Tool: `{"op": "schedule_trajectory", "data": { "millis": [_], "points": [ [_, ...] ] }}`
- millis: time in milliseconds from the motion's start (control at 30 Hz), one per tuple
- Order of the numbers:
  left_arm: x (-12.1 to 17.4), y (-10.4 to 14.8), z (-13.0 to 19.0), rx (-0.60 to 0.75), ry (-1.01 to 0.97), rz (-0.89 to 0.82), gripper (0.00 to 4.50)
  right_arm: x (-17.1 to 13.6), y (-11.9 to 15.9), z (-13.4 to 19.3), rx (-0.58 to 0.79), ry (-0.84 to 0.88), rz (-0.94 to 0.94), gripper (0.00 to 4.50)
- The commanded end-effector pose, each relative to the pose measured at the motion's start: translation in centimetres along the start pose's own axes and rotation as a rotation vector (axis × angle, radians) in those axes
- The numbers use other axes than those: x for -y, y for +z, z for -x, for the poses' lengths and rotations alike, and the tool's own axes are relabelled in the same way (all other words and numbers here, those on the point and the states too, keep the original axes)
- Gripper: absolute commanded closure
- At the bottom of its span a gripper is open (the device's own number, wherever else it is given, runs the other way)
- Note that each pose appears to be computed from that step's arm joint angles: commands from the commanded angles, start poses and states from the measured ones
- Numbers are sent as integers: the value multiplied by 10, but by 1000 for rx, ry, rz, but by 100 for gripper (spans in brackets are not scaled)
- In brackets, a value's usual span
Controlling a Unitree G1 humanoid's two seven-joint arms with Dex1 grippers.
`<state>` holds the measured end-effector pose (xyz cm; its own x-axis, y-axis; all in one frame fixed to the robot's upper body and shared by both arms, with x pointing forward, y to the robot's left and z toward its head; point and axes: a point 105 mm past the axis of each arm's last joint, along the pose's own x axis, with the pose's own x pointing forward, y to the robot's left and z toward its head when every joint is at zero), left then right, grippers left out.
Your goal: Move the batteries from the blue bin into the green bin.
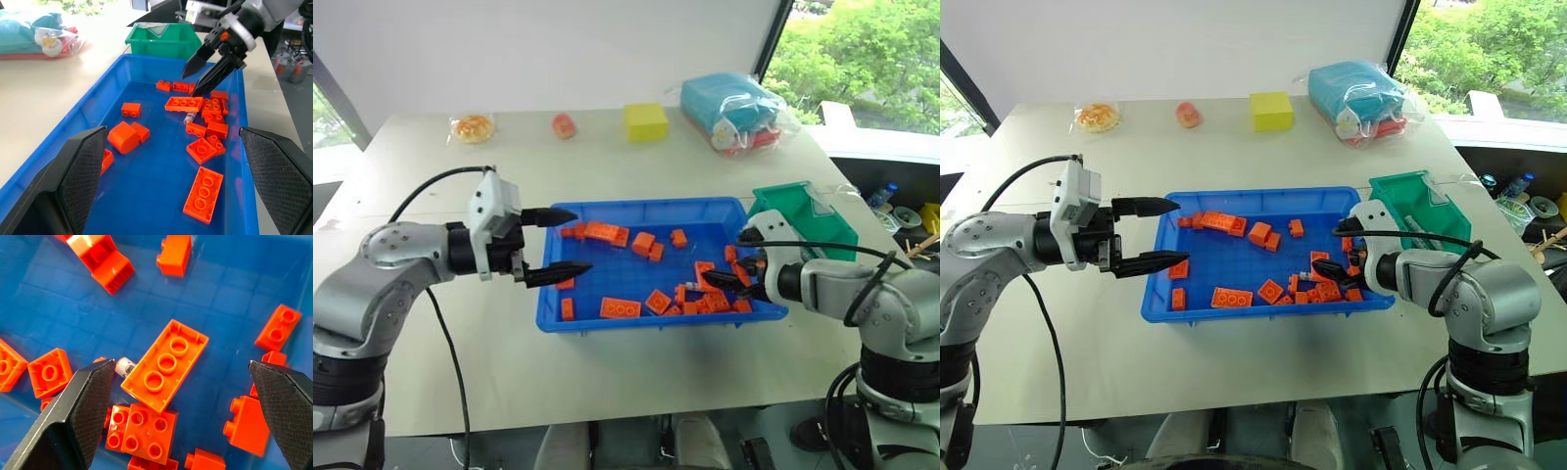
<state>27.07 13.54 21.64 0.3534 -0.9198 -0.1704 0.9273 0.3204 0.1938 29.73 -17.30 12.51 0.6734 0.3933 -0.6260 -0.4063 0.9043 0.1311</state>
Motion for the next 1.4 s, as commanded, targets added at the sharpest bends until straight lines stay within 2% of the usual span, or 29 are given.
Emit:
{"op": "schedule_trajectory", "data": {
  "millis": [33, 300, 400, 533, 733, 867, 967, 1000, 1067, 1167, 1233, 1400],
  "points": [
    [1, 9, 2, 25, 10, -40, 0, -6, 2, -9, -9, 22, -32, 3],
    [0, 11, 4, 25, 22, -48, 0, -19, 1, -26, -56, 53, -54, 3],
    [-1, 12, 5, 25, 26, -51, 0, -18, 0, -28, -62, 35, -58, 86],
    [-1, 14, 7, 27, 33, -53, 0, -20, 1, -27, -64, 42, -29, 290],
    [-2, 14, 7, 28, 35, -51, 0, -42, 33, -31, 10, 116, 57, 290],
    [-3, 14, 4, 33, 31, -54, 0, -66, 64, -49, 99, 187, 177, 290],
    [-5, 16, 2, 37, 26, -58, 0, -75, 70, -67, 100, 218, 224, 290],
    [-5, 17, 2, 38, 25, -60, 0, -75, 70, -71, 88, 217, 267, 215],
    [-6, 19, 1, 39, 23, -65, 0, -73, 80, -65, 136, 198, 540, 137],
    [-6, 19, 3, 37, 21, -66, 0, -73, 85, -38, 165, 327, 793, 137],
    [-6, 18, 4, 32, 24, -66, 0, -58, 82, -23, 121, 368, 890, 137],
    [-5, 17, 4, 38, 38, -61, 0, -20, 60, -10, -37, 396, 915, 137]
  ]
}}
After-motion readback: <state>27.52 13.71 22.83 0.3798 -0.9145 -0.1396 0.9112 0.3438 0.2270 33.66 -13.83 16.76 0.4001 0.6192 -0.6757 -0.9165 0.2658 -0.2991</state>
